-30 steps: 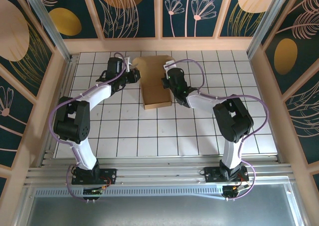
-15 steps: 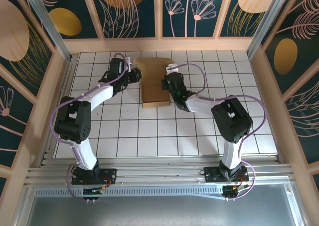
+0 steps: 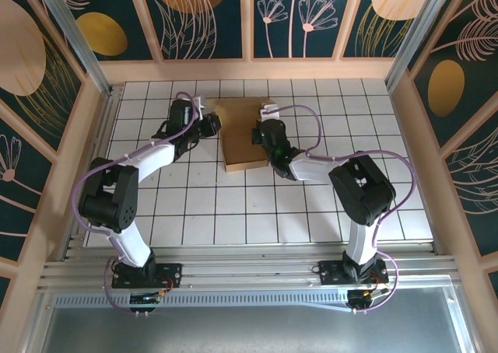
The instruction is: Fold the paper box
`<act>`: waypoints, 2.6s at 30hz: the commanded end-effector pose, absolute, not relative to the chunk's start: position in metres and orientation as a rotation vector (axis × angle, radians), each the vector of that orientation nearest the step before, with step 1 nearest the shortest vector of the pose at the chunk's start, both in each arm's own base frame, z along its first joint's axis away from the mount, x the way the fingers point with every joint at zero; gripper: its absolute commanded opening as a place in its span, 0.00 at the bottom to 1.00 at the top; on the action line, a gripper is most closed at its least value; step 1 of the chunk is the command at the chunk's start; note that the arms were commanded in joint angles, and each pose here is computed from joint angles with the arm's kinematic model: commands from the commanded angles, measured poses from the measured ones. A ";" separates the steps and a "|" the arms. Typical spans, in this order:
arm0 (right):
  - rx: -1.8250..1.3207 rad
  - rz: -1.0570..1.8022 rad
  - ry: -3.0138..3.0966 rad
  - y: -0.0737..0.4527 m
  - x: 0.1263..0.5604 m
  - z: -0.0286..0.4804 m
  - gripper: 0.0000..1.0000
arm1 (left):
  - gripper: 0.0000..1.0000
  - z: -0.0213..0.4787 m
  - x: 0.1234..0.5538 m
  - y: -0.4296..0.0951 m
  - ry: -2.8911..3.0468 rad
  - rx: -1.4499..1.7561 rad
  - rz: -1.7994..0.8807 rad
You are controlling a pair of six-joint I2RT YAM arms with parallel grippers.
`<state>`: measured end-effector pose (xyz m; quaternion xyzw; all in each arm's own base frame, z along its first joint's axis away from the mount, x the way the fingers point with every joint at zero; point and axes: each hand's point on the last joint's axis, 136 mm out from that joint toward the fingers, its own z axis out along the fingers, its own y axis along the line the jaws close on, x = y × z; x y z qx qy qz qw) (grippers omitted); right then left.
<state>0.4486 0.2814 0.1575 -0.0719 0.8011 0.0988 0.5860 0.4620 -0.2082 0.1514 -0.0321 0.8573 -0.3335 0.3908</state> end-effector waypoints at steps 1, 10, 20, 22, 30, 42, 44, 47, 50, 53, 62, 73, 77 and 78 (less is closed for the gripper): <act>-0.273 0.245 2.039 0.293 0.415 0.100 0.00 | 0.13 0.120 0.426 -0.232 2.322 -0.117 -1.005; -0.278 0.265 2.053 0.297 0.401 0.089 0.00 | 0.13 0.084 0.403 -0.229 2.420 -0.164 -0.962; -0.266 0.263 2.058 0.284 0.385 0.084 0.00 | 0.13 0.065 0.381 -0.228 2.461 -0.182 -0.961; -0.268 0.265 2.061 0.282 0.383 0.082 0.00 | 0.13 0.063 0.377 -0.228 2.466 -0.177 -0.954; -0.278 0.272 2.071 0.278 0.373 0.075 0.00 | 0.14 0.041 0.355 -0.235 2.500 -0.174 -0.967; -0.209 0.341 2.025 0.266 0.355 0.106 0.36 | 0.33 0.065 0.357 -0.216 2.419 -0.183 -0.834; -0.199 0.362 2.006 0.262 0.349 0.115 0.44 | 0.33 0.071 0.356 -0.212 2.400 -0.180 -0.817; -0.207 0.385 1.984 0.257 0.340 0.129 0.53 | 0.35 0.079 0.353 -0.209 2.372 -0.168 -0.813; -0.228 0.428 1.965 0.255 0.330 0.144 0.61 | 0.49 0.088 0.348 -0.210 2.345 -0.134 -0.842; -0.263 0.511 1.930 0.256 0.315 0.166 0.64 | 0.51 0.098 0.342 -0.211 2.309 -0.122 -0.884; -0.228 0.722 1.851 0.253 0.289 0.272 0.62 | 0.52 0.165 0.306 -0.190 2.156 -0.121 -0.925; -0.369 0.785 2.141 0.330 0.370 0.281 0.41 | 0.52 0.259 0.356 -0.163 2.018 -0.366 -0.863; -0.427 0.793 2.228 0.345 0.380 0.231 0.39 | 0.53 0.260 0.379 -0.160 2.008 -0.384 -0.884; -0.432 0.789 2.253 0.345 0.380 0.214 0.39 | 0.53 0.258 0.384 -0.159 2.010 -0.376 -0.885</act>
